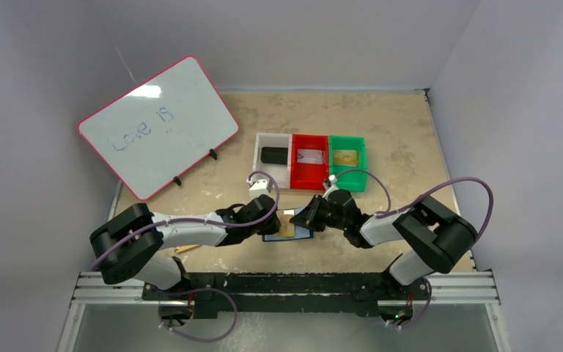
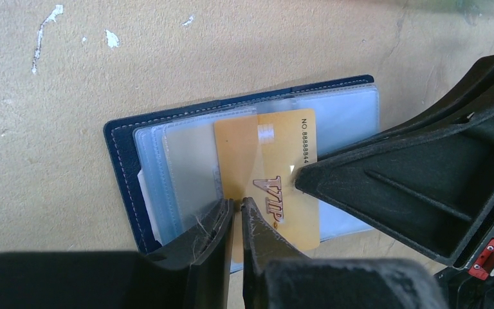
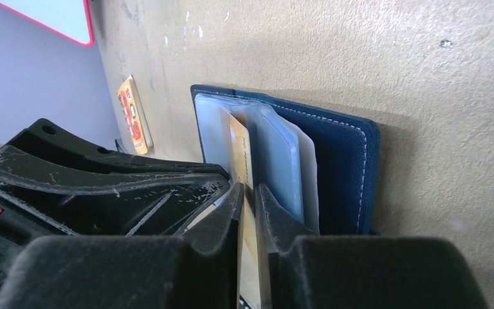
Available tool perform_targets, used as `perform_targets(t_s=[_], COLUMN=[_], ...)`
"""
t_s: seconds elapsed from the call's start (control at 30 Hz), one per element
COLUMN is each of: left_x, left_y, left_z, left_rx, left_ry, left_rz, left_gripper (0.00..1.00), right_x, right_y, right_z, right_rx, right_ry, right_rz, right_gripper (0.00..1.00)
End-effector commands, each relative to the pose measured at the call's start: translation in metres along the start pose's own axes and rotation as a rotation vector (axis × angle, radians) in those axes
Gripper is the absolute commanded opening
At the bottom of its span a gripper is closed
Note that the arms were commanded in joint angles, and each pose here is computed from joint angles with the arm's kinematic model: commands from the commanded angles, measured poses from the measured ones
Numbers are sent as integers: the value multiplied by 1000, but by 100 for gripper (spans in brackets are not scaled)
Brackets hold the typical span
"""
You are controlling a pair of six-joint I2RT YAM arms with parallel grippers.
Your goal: Take the credit cards out of the card holder
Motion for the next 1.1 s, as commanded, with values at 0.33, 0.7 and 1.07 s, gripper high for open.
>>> perform_targets(t_s=[0.33,0.7,1.07], left_x=[15,18,7], left_y=[-1,3,9], left_z=[-6,-3,5], left_rx=[31,17,2], left_ry=[-35,-42,-38], left_rz=[75,91,56], left_gripper=[9,8,15], right_x=[15,11,-2], right_y=[1,4,17], right_z=[-3,-1,11], right_rx=[21,-6,-72], right_ry=[10,3,38], right_rz=[103,85,-31], right_gripper=[16,1,0])
Point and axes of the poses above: each gripper's point midway between its finger pads, its own y axis back along the fingers, its own x axis along the line the jaws close on, z = x × y, the point moved 1 cm from there along y, back along the fingers, and after that the axes turned 2 degrees about y, right-handed, at the moved point
